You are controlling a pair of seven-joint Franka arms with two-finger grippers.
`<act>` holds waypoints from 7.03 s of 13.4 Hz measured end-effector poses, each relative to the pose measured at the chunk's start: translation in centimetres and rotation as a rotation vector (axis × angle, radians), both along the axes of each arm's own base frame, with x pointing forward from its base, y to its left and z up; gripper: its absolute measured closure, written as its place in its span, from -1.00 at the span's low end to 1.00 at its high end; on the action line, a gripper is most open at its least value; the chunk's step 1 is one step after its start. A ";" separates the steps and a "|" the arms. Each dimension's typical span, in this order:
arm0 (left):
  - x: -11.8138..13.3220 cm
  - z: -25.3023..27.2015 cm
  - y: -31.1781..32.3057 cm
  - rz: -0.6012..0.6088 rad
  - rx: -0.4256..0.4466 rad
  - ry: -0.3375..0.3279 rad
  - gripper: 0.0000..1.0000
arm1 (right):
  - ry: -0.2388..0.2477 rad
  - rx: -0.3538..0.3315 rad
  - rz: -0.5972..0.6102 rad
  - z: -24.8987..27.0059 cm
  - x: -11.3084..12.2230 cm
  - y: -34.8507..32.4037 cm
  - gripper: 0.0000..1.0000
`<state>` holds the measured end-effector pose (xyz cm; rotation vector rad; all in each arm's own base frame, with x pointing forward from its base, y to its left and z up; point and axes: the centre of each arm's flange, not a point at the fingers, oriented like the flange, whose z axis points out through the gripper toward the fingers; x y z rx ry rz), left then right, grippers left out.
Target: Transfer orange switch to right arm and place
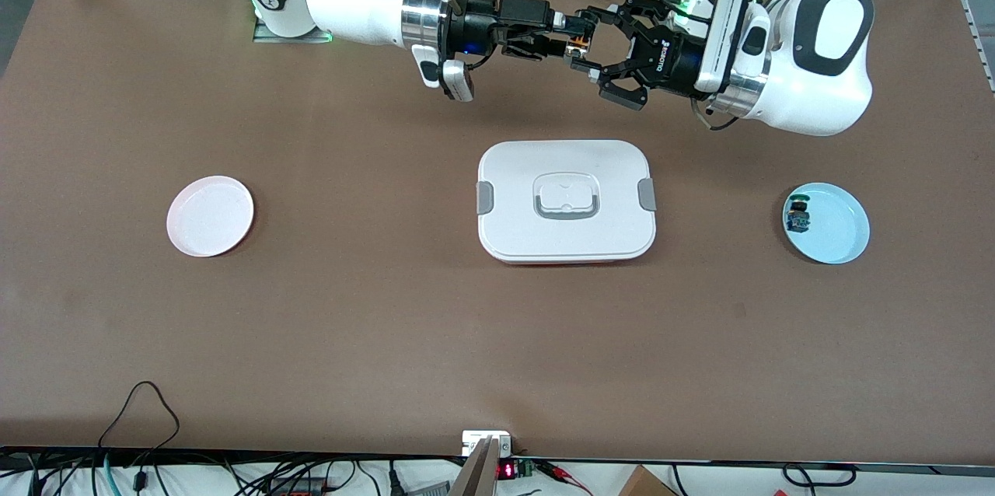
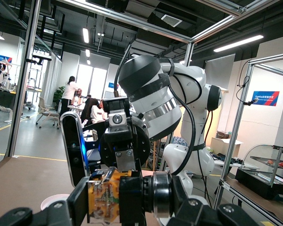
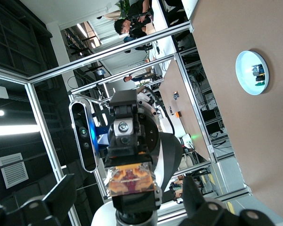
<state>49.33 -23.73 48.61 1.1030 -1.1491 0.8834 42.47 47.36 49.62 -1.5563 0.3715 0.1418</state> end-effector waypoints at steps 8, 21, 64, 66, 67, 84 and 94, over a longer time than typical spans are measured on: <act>0.1 0.1 0.0 0.005 -0.004 0.013 -0.44 | -0.042 -0.010 -0.009 -0.2 0.4 -0.5 0.15; 0.9 0.2 1.8 0.042 -0.003 0.007 -1.00 | -0.042 -0.010 -0.009 -0.2 0.4 -0.5 0.18; 7.8 20.6 28.1 0.802 1.355 0.060 -1.00 | -0.183 -0.242 0.563 -6.3 10.6 -27.2 0.18; 6.2 19.5 28.4 0.883 1.354 0.294 -1.00 | -0.176 -0.314 0.624 -7.1 10.2 -28.6 0.18; 5.5 18.8 28.5 0.929 1.360 0.404 -1.00 | -0.173 -0.352 0.657 -7.5 10.0 -29.1 0.18; 4.3 14.7 24.1 1.258 1.449 0.944 -1.00 | -0.531 -0.914 1.212 -11.8 10.4 -40.3 0.18; 6.7 13.4 23.6 1.233 1.464 0.963 -1.00 | -0.883 -1.083 1.471 -14.3 14.1 -46.3 0.18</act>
